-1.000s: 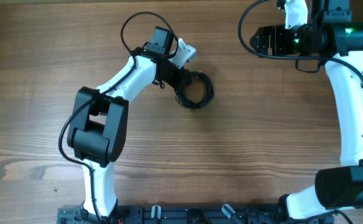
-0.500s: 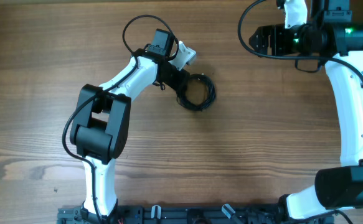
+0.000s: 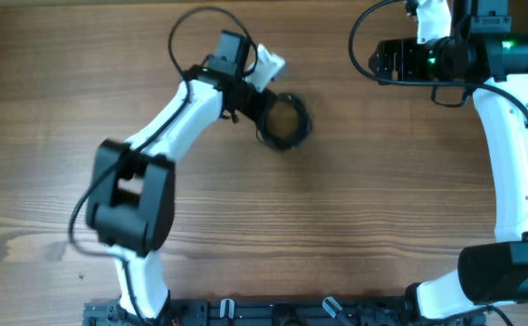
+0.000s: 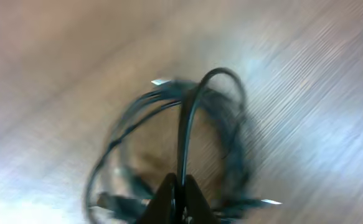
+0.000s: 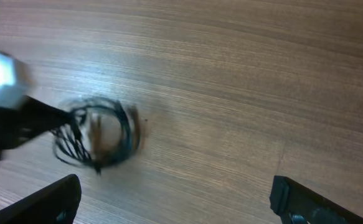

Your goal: Untangle cables

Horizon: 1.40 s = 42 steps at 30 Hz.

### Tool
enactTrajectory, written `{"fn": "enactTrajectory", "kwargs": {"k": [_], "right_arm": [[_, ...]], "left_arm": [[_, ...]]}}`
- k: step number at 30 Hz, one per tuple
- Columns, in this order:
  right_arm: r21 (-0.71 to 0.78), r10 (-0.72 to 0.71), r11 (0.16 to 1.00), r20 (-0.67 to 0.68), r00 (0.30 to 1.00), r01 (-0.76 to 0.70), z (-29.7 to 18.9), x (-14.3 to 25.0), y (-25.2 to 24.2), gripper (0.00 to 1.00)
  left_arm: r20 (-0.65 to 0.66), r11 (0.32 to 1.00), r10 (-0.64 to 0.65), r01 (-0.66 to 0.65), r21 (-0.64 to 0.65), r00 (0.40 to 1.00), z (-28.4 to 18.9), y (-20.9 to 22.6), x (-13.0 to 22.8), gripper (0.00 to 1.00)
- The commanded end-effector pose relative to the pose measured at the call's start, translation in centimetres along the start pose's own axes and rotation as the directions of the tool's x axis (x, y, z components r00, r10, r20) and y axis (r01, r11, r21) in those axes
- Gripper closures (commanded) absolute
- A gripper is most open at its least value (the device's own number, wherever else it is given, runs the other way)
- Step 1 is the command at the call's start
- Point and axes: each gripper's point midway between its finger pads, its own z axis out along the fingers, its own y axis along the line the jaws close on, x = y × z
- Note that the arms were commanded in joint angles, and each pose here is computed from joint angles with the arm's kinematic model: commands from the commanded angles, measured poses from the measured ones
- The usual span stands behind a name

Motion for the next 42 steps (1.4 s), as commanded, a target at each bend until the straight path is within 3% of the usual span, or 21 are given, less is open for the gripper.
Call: {"fn": "enactTrajectory", "kwargs": {"k": [1,12,16,23,30,38,42], "right_arm": [[-0.004,0.029,1.000,-0.032,0.999,-0.029,0.8,0.7,-0.2,0.00],[-0.059,-0.008,0.998,-0.013,1.000,0.007,1.2,0.4,0.7,0.00],[-0.089,-0.003,0.996,-0.019,1.000,0.001,2.2,1.0,1.0,0.00],[-0.193,-0.043,0.981,-0.042,0.998,0.035,4.2,2.8,2.6,0.00],[-0.518,-0.123,0.843,0.079,0.989,0.146,5.6,3.1,10.0,0.00],[-0.587,-0.178,0.782,0.115,0.977,0.212,7.8,4.0,16.9,0.00],[-0.570,-0.150,0.796,0.141,0.979,0.204,8.6,2.9,18.8,0.00]], "left_arm": [[0.159,0.998,0.058,-0.052,-0.041,0.986,-6.0,-1.2,-4.9,0.96],[0.317,0.989,0.133,-0.105,-0.103,0.939,-13.8,-3.3,-8.7,0.96],[0.368,0.958,0.123,-0.013,-0.287,0.922,-16.1,0.6,-10.0,0.96],[0.466,0.976,0.038,0.067,-0.207,0.884,-20.3,2.1,-11.3,0.94],[0.554,0.978,0.102,0.018,-0.207,0.826,-25.3,-0.5,-14.1,0.94],[0.537,0.989,0.075,0.006,-0.147,0.840,-24.6,-1.8,-13.7,0.94],[0.535,0.991,0.084,-0.012,-0.136,0.841,-24.3,-2.7,-13.9,0.94]]}}
